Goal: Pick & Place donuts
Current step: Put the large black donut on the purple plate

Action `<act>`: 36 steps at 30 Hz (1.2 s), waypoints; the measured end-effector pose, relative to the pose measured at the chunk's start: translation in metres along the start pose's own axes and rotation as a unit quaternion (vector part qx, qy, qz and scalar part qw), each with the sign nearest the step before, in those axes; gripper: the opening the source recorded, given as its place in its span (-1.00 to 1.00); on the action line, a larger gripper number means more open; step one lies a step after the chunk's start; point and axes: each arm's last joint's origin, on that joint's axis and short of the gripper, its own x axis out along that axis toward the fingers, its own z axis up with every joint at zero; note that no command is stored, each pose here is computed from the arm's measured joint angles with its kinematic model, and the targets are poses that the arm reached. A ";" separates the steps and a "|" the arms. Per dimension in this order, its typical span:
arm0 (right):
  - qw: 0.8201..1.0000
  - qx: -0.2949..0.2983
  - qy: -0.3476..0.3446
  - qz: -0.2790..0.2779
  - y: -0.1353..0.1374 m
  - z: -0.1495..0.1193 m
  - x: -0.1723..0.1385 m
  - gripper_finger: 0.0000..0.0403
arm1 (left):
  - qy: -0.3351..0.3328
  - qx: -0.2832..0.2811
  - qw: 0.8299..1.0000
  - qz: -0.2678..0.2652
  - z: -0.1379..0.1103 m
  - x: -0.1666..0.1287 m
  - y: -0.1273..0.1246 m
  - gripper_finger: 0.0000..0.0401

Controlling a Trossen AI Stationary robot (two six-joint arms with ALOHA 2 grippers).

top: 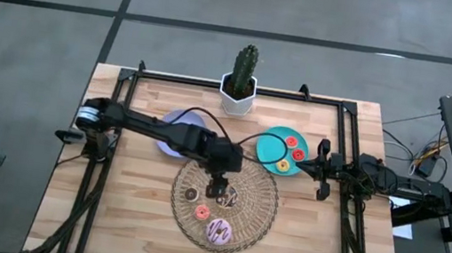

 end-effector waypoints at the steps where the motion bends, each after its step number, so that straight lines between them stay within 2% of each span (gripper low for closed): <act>1: 1.000 0.000 0.000 0.000 0.000 0.000 0.000 -0.96 | 0.002 -0.013 1.000 0.000 0.000 0.001 0.000 0.06; 16: 1.000 0.000 0.000 0.000 0.000 0.000 0.000 -0.96 | 0.020 -0.137 0.990 0.021 -0.006 0.018 -0.007 0.06; 36: 1.000 0.000 0.000 0.000 0.000 0.000 0.000 -0.96 | 0.033 -0.152 0.988 0.025 -0.014 0.023 -0.017 0.06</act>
